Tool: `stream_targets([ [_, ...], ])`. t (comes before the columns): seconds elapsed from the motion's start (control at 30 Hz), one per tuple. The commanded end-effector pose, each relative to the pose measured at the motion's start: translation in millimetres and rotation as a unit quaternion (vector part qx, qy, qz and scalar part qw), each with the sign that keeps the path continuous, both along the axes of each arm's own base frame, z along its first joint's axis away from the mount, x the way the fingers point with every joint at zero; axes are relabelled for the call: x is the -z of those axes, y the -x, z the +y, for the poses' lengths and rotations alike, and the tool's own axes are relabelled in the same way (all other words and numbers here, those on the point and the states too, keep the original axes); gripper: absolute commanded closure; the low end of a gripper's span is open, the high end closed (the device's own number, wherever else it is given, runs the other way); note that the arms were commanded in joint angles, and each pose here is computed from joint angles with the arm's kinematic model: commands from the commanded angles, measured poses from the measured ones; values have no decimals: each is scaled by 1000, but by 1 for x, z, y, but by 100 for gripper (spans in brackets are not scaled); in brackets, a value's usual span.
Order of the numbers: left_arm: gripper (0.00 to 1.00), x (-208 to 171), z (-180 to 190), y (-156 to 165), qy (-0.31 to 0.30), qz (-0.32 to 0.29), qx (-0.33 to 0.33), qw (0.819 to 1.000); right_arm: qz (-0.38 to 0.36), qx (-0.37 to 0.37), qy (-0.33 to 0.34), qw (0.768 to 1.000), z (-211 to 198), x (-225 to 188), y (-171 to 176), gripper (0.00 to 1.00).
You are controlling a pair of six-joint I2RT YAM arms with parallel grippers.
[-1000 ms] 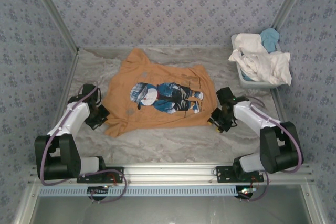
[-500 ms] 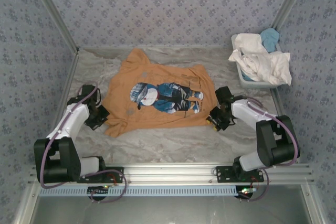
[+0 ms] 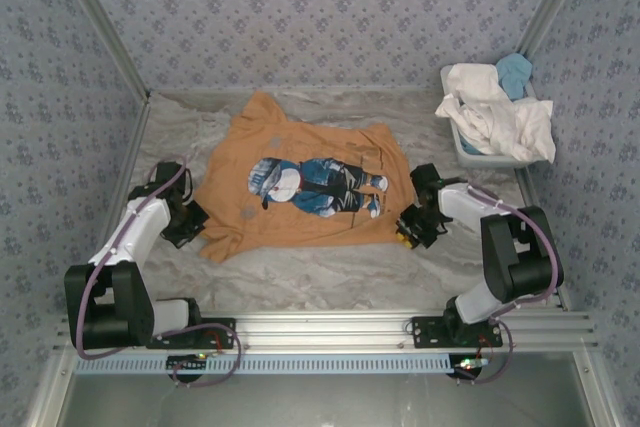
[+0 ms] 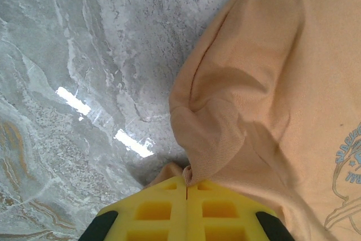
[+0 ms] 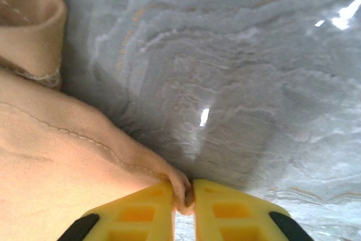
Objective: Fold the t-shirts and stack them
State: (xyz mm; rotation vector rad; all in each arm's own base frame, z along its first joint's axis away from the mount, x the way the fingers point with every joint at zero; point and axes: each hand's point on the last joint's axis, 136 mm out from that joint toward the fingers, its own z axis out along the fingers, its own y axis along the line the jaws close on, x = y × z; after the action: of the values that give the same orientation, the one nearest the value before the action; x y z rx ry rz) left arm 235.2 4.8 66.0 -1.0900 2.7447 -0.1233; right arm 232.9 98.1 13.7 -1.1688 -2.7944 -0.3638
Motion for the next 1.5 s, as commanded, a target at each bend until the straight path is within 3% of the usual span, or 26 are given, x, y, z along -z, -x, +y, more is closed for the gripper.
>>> stream_targets([
  [0.0,100,0,-6,5,15,4,1,1000,-55,-12,17,998,-3,5,-33,89],
  [0.1,100,0,-12,7,33,7,-1,999,-74,-29,33,996,-10,-8,-44,100],
  [0.33,100,-1,-51,41,119,46,-12,992,-78,-57,79,992,-47,-35,-36,100],
  [0.37,93,-3,-56,47,130,52,-13,990,-74,-58,81,992,-52,-35,-33,100],
  [0.5,45,-15,-46,58,103,45,-18,994,-64,-56,65,994,-64,-28,-26,100],
  [0.6,41,-12,-43,47,109,35,-24,993,-63,-65,58,994,-65,-26,-28,100],
  [0.87,45,22,-68,30,153,58,-12,986,-63,-73,51,994,-63,-24,-33,100],
  [0.93,50,32,-68,25,148,61,-6,987,-64,-72,52,994,-63,-23,-33,100],
  [1.0,65,42,-65,18,134,63,3,989,-67,-72,52,994,-63,-24,-33,100],
  [1.1,98,46,-53,9,94,66,18,993,-73,-75,55,993,-64,-29,-37,100],
  [1.33,100,-11,-21,-25,-4,-11,38,999,-116,-100,77,985,-71,-56,-69,100],
  [1.47,100,-27,-14,-52,-6,-44,48,998,-141,-121,77,980,-65,-65,-94,100],
])
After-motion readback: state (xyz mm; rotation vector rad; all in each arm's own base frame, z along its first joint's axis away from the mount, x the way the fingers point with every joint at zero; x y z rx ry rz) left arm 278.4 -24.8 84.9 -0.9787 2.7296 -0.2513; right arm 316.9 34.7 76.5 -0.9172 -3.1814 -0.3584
